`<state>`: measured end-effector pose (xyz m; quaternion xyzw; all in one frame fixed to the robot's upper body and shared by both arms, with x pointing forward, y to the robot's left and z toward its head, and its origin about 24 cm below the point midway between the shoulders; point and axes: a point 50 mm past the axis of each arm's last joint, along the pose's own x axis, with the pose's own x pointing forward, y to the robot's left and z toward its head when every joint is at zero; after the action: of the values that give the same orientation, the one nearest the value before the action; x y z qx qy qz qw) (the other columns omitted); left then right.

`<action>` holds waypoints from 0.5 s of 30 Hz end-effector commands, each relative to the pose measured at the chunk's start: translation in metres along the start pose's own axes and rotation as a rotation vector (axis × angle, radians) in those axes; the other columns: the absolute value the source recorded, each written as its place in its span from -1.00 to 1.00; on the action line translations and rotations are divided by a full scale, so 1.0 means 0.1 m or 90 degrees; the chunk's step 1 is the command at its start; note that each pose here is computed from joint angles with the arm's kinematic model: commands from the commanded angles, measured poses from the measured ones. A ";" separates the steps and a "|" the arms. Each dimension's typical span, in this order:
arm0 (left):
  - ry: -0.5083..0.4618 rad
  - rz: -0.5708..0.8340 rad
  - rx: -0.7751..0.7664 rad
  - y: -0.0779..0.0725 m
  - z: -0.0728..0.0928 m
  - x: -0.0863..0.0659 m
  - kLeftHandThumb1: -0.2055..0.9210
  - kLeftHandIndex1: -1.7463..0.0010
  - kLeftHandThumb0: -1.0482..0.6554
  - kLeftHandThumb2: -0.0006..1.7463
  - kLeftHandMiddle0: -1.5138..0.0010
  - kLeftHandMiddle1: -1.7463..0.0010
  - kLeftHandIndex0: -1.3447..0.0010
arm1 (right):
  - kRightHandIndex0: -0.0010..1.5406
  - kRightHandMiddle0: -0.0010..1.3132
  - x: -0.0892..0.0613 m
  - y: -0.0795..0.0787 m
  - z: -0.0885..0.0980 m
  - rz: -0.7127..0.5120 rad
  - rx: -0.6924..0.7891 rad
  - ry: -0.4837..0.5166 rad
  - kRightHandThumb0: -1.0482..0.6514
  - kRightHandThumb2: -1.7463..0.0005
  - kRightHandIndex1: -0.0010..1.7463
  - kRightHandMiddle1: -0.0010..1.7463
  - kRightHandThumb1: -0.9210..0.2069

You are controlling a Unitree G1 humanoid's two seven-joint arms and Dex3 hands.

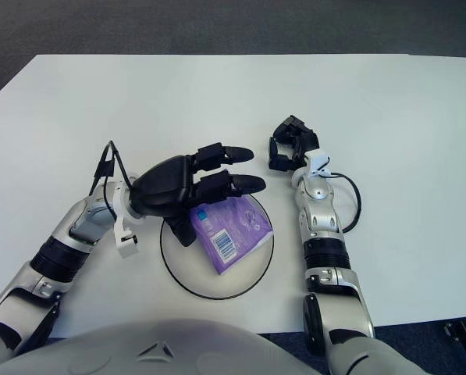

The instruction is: Put the tissue paper into the plate.

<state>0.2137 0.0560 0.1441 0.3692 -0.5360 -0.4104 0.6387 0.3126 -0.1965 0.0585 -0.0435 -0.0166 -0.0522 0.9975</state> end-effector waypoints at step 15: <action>-0.003 -0.009 -0.014 0.11 -0.05 0.00 1.00 0.73 -1.00 0.31 1.00 0.64 1.00 | 0.34 -0.09 -0.35 0.12 -0.55 0.011 0.011 0.148 -0.33 -0.48 1.00 1.00 0.05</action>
<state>0.2174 0.0578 0.1497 0.3641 -0.5336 -0.4208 0.6369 0.3107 -0.1936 0.0585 -0.0494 -0.0104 -0.0520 0.9974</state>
